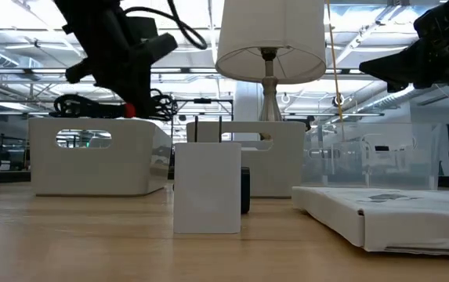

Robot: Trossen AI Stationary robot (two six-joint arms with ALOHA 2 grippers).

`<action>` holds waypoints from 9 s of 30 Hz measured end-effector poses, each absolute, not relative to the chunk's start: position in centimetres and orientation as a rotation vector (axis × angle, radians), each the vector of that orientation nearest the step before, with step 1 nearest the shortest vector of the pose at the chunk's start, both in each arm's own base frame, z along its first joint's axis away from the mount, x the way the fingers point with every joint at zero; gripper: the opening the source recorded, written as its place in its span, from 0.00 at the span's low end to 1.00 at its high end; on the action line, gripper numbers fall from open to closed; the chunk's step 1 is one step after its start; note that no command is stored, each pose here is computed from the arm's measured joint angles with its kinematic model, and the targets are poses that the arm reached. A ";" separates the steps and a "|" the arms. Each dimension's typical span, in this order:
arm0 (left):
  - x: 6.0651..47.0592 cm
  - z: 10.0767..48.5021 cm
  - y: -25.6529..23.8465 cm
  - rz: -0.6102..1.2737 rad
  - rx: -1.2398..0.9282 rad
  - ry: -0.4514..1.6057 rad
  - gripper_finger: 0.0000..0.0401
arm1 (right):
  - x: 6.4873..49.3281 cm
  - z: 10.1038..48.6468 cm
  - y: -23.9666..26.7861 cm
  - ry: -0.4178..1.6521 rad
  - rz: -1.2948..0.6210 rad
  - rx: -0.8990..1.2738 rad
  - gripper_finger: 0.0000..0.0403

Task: Pick and place items into bin
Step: Put the top black charger cable into the left gray bin, then put the pink charger cable into the left gray bin, then put the black charger cable into the left gray bin

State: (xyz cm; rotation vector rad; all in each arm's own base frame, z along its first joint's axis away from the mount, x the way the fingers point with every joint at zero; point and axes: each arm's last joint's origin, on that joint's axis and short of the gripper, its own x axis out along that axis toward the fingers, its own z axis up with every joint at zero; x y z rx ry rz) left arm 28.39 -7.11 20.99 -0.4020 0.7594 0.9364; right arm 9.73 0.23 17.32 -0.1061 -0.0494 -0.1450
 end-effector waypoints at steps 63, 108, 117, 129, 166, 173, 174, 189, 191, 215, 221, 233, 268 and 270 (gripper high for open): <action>26.9 22.7 -8.2 0.574 -0.285 1.028 0.47 | 9.9 17.1 0.2 -0.026 -0.143 -0.110 0.00; 22.7 18.7 -24.0 -0.061 -0.164 1.054 0.47 | 9.9 17.1 0.2 -0.027 -0.143 -0.110 0.00; 22.3 15.8 -24.8 -0.036 -0.076 1.147 0.68 | 9.9 17.2 0.2 -0.031 -0.144 -0.109 0.00; 22.5 13.3 -25.1 -0.064 -0.040 1.272 0.57 | 9.9 17.2 0.2 -0.034 -0.144 -0.109 0.00; 26.1 25.2 -12.7 0.532 -0.314 0.668 0.05 | 9.9 17.2 0.2 -0.034 -0.144 -0.109 0.00; 26.3 24.8 -10.8 0.635 -0.368 0.706 0.05 | 9.9 17.2 0.2 -0.034 -0.144 -0.109 0.00; 26.1 24.7 -10.5 0.668 -0.385 0.716 0.05 | 9.9 17.2 0.2 -0.034 -0.144 -0.109 0.00; 26.5 22.4 -6.7 0.850 -0.431 0.863 0.05 | 9.9 17.2 0.2 -0.034 -0.144 -0.109 0.00; 26.7 21.2 -6.4 0.868 -0.427 0.896 0.05 | 9.9 17.2 0.2 -0.034 -0.144 -0.109 0.00; 28.8 16.9 -5.3 0.804 -0.419 1.070 0.12 | 10.0 17.1 0.3 -0.025 -0.143 -0.110 0.00; 28.8 16.9 -5.3 0.786 -0.390 1.078 0.26 | 10.0 17.1 0.3 -0.024 -0.143 -0.110 0.00; 28.3 19.4 -5.8 0.709 -0.321 1.010 0.56 | 10.0 17.1 0.2 -0.024 -0.144 -0.110 0.00; 25.5 23.1 -20.0 -0.001 -0.242 0.882 0.60 | 10.0 17.1 0.3 -0.024 -0.143 -0.111 0.00; 25.1 22.3 -21.4 -0.038 -0.222 0.885 0.60 | 10.0 17.1 0.2 -0.024 -0.143 -0.111 0.00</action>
